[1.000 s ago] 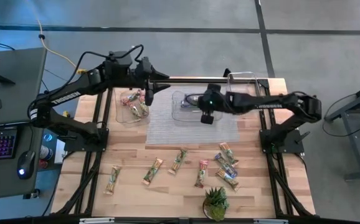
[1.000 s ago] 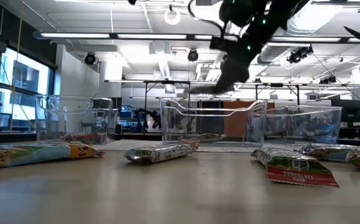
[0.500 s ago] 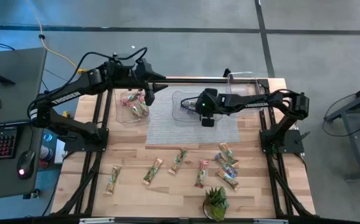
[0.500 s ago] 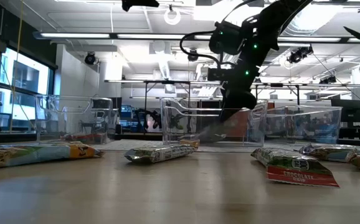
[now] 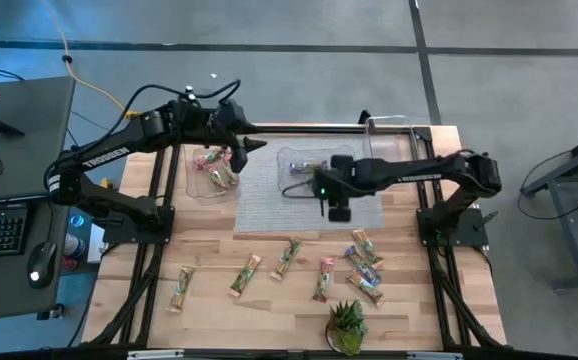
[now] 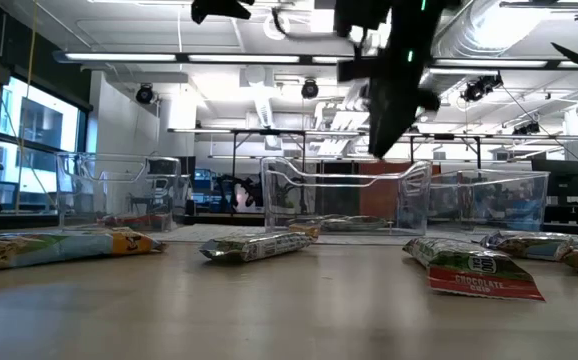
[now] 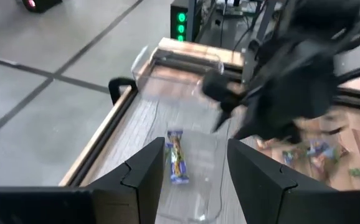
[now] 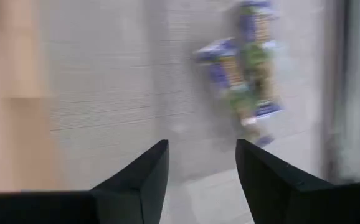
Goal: Pick and place Granola Bars by type
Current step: Put the blue granola bar into the middle transparent bin
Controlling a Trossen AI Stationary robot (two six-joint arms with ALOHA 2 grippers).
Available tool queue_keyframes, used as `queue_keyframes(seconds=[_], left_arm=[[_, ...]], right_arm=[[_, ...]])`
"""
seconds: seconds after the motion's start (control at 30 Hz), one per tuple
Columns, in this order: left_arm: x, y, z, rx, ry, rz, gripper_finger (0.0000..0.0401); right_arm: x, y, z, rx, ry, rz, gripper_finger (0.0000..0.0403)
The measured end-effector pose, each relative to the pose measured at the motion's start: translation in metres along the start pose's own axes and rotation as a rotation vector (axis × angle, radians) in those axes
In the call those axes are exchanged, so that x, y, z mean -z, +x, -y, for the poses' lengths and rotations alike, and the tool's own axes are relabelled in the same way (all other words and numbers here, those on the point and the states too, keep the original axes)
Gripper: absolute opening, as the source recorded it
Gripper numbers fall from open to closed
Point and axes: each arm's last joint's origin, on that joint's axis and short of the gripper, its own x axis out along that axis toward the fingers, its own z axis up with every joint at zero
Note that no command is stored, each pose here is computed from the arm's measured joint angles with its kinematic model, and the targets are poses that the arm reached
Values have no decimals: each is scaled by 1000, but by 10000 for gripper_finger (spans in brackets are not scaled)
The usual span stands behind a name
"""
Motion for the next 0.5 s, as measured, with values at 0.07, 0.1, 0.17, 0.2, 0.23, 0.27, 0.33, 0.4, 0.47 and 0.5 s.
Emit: queue_keyframes(seconds=[0.07, 0.1, 0.17, 0.2, 0.23, 0.27, 0.33, 0.4, 0.47, 0.5], left_arm=[[2, 0, 0, 6, -9, -25, 168], [4, 0, 0, 15, -16, -37, 168], [6, 0, 1, 44, -21, -57, 168], [6, 0, 2, 59, -23, -66, 168], [7, 0, 2, 74, -24, -71, 168], [7, 0, 2, 81, -24, -71, 168], [7, 0, 3, 94, -24, -69, 168], [7, 0, 3, 93, -23, -69, 168], [7, 0, 3, 93, -11, -72, 168], [7, 0, 3, 92, 1, -72, 168]], right_arm=[[-2, -19, -14, -79, 40, -30, 167], [-2, -26, -21, -118, 59, -39, 166], [-1, -36, -36, -211, 118, -61, 166], [-1, -39, -45, -257, 164, -70, 166], [0, -40, -53, -295, 217, -85, 167], [2, -41, -62, -325, 274, -107, 167], [10, -40, -78, -349, 351, -166, 167], [19, -41, -94, -343, 404, -221, 167], [26, -40, -108, -334, 441, -251, 167], [30, -39, -114, -327, 453, -262, 167]])
